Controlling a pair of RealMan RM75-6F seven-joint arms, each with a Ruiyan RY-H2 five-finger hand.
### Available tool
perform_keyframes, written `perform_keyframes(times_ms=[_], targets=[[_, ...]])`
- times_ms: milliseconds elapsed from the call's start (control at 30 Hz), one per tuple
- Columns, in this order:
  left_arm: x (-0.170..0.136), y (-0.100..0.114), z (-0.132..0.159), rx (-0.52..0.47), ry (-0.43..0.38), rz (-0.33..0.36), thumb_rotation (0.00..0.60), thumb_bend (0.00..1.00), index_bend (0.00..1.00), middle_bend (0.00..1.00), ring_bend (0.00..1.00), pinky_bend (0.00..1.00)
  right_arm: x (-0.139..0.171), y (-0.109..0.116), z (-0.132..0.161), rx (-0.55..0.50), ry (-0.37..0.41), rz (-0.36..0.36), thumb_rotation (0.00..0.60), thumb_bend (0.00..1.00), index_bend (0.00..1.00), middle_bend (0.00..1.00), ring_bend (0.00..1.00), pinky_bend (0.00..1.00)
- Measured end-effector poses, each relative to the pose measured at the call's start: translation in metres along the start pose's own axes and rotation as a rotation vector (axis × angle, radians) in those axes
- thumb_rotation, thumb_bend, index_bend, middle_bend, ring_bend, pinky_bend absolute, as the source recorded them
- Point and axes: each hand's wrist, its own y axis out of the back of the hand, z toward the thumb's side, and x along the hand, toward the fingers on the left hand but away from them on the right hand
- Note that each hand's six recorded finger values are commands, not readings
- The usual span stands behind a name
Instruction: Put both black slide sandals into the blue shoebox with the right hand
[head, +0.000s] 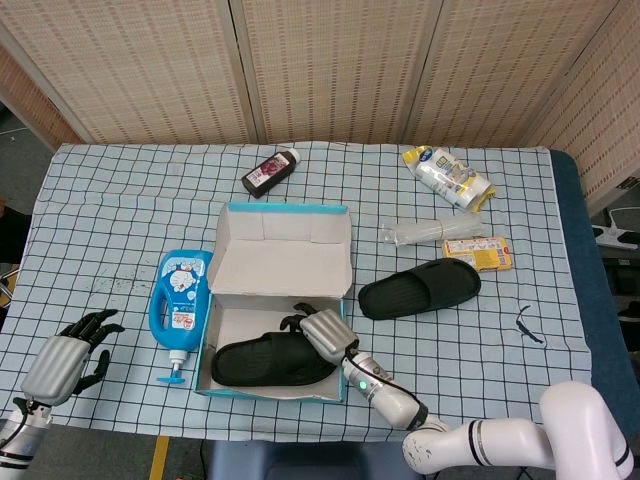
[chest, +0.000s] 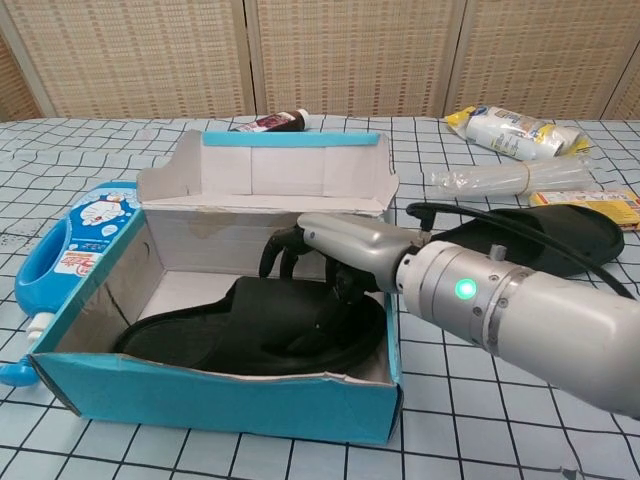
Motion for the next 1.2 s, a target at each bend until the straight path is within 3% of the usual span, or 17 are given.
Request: perform_keyframes(times_ms=[200, 567, 667, 833, 1033, 1200], targets=[[0.0, -0.001, 0.001, 0.004, 0.001, -0.005, 0.6, 0.62, 0.29, 0.13, 0.15, 0.36, 0.009, 0.022, 0.003, -0.007, 0.056, -0.056, 0.6, 0.02, 0.12, 0.1, 0.0, 0.16], [0.0, 0.001, 0.0, -0.006, -0.001, 0.001, 0.6, 0.62, 0.29, 0.13, 0.15, 0.36, 0.037, 0.065, -0.018, -0.066, 0.017, -0.086, 0.6, 0.02, 0.1, 0.09, 0.0, 0.14], [0.0, 0.002, -0.001, -0.01, 0.003, 0.004, 0.6, 0.62, 0.29, 0.13, 0.15, 0.36, 0.051, 0.088, -0.04, -0.026, -0.037, -0.102, 0.6, 0.02, 0.1, 0.1, 0.0, 0.14], [0.0, 0.002, -0.001, -0.008, 0.007, 0.006, 0.6, 0.62, 0.29, 0.13, 0.15, 0.36, 0.087, 0.119, -0.097, 0.131, -0.192, -0.114, 0.6, 0.02, 0.1, 0.09, 0.0, 0.14], [0.001, -0.001, 0.0, 0.003, 0.006, -0.003, 0.6, 0.62, 0.29, 0.13, 0.15, 0.36, 0.107, 0.125, -0.157, 0.274, -0.312, -0.12, 0.6, 0.02, 0.1, 0.09, 0.0, 0.13], [0.002, -0.003, 0.0, 0.005, 0.009, -0.013, 0.6, 0.62, 0.29, 0.13, 0.15, 0.36, 0.118, 0.116, -0.201, 0.329, -0.381, -0.066, 0.6, 0.02, 0.1, 0.09, 0.0, 0.12]])
